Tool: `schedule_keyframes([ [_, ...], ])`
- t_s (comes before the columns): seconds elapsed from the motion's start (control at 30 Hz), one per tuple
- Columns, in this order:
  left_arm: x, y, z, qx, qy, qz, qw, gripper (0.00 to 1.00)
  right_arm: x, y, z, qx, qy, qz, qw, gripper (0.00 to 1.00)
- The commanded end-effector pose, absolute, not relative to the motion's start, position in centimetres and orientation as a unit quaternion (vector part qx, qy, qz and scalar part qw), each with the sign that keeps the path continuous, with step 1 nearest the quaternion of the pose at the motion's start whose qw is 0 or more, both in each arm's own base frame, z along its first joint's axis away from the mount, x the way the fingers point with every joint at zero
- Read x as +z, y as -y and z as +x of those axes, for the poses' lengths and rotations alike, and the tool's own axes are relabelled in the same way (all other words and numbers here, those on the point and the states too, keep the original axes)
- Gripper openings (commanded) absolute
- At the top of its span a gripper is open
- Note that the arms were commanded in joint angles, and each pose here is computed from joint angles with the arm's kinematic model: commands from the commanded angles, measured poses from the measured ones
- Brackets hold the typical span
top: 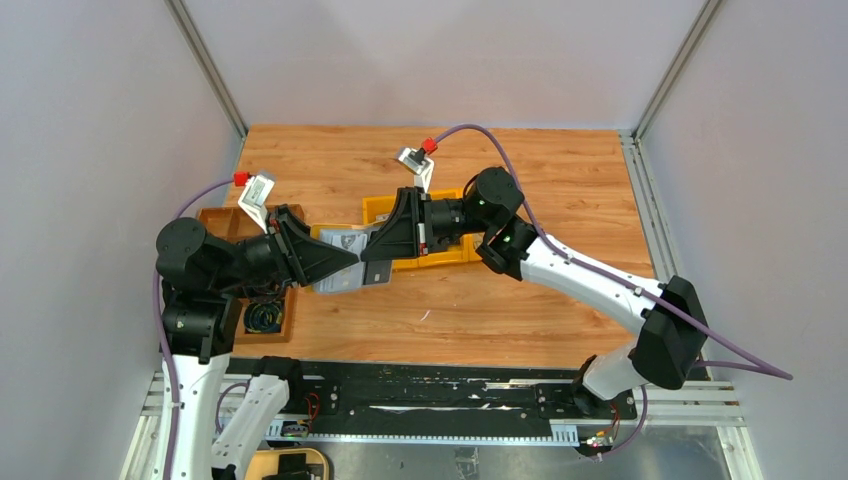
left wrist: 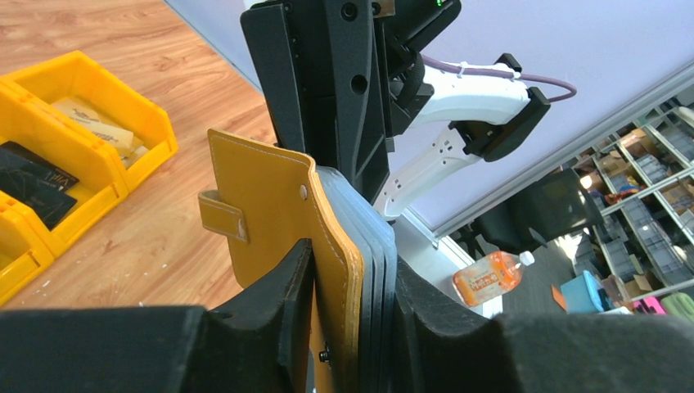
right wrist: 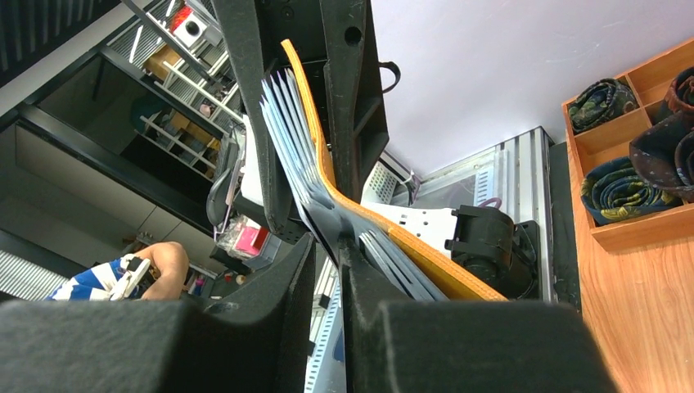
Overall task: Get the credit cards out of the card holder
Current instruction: Remove the credit card from the card holder.
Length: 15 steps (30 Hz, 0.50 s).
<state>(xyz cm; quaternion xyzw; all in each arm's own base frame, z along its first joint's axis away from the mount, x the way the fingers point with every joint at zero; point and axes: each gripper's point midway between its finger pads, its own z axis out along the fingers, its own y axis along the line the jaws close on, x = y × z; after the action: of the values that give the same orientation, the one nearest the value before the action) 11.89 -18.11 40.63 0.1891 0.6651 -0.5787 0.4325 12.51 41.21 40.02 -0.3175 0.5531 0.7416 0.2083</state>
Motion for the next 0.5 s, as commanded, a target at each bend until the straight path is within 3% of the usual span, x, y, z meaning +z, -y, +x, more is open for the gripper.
schedule_keyframes([
  [0.0, 41.9, 18.7, 7.5, -0.612, -0.628, 0.274, 0.396, 0.26, 38.3, -43.7, 15.2, 0.722, -0.596, -0.257, 0.239, 0.2],
  [0.27, 42.0, 18.7, 7.6, -0.61, -0.629, 0.274, 0.396, 0.19, 39.5, -42.9, 14.3, 0.754, -0.56, -0.254, 0.23, 0.01],
  [0.47, 42.0, 18.5, 8.1, -0.593, -0.636, 0.278, 0.408, 0.22, 40.5, -41.5, 12.9, 0.778, -0.522, -0.269, 0.225, 0.0],
])
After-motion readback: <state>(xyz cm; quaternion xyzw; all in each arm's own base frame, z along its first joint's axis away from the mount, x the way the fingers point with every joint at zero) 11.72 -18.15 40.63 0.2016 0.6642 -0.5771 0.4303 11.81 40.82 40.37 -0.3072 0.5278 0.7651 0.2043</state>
